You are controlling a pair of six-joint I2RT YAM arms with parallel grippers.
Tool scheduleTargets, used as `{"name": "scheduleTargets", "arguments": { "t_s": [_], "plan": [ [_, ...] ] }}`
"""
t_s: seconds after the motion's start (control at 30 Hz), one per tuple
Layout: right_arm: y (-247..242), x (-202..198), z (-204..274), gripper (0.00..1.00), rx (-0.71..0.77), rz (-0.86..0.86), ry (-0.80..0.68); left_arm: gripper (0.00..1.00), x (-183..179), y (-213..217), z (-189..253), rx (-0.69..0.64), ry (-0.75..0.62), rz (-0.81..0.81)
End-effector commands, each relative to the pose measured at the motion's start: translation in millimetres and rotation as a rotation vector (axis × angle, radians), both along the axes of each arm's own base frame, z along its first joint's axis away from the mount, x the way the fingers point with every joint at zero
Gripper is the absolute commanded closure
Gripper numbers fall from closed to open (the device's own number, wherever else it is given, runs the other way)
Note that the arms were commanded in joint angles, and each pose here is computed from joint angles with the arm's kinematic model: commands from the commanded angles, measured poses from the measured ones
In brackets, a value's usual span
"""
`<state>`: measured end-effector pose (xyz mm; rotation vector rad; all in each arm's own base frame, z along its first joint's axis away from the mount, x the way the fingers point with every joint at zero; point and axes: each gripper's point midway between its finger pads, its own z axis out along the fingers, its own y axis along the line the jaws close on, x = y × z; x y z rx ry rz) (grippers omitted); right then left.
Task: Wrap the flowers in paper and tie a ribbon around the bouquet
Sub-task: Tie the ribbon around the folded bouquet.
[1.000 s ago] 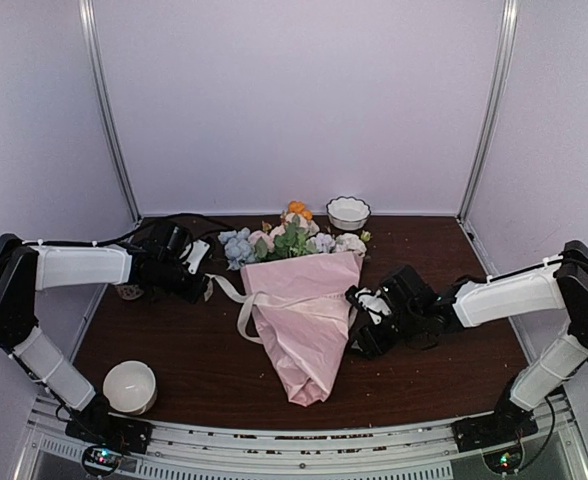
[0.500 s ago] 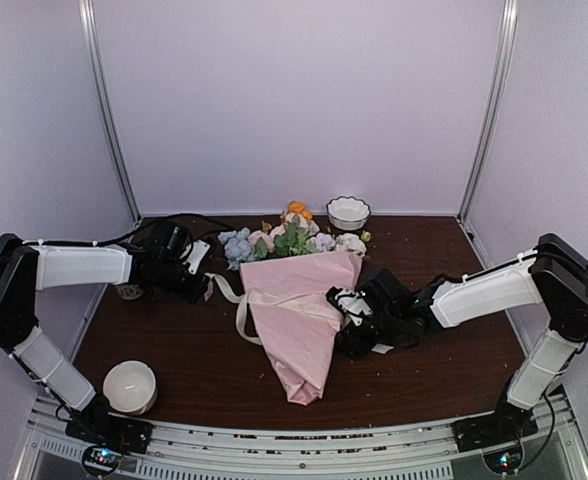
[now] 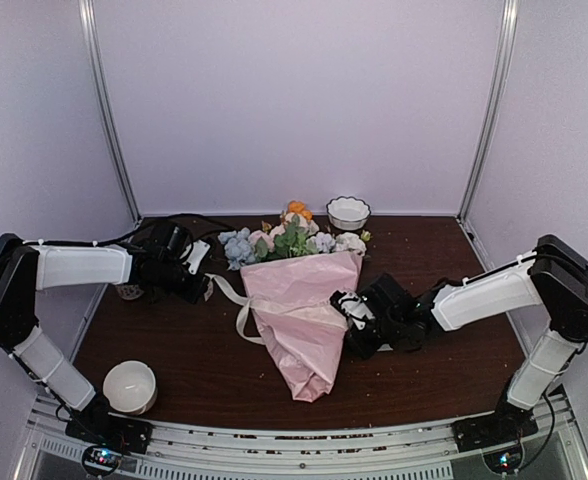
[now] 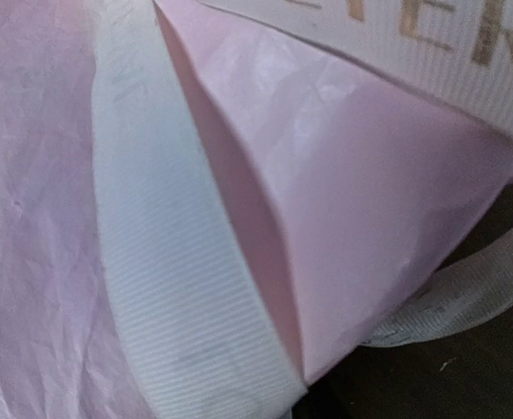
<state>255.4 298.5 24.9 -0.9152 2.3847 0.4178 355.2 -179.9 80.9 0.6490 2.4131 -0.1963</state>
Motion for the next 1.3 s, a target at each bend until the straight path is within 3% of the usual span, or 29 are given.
{"name": "scheduleTargets", "arguments": {
  "t_s": [0.0, 0.2, 0.43, 0.8, 0.93, 1.07, 1.27],
  "plan": [
    [-6, 4, 10, 0.79, 0.004, -0.036, -0.031, 1.0, 9, -3, 13, -0.019, -0.036, -0.008],
    [-13, -2, 12, 0.82, 0.011, -0.049, -0.021, 1.0, 9, -2, 13, -0.015, -0.037, -0.006],
    [-22, -5, 6, 0.99, 0.01, -0.085, 0.0, 1.0, 9, -3, 13, -0.015, -0.036, -0.006],
    [-39, 0, 21, 1.0, -0.035, -0.158, -0.004, 1.0, 11, 9, 19, -0.051, -0.057, 0.062],
    [-33, 2, 42, 1.0, -0.052, -0.149, -0.014, 1.0, 8, 4, 28, -0.114, -0.083, 0.063],
    [-29, 22, 98, 1.0, 0.015, -0.21, -0.133, 1.0, 5, 0, 67, -0.229, -0.211, 0.067],
    [-11, 44, 148, 1.0, 0.05, -0.203, -0.25, 1.0, 1, -13, 101, -0.255, -0.3, 0.013]
  ]
}}
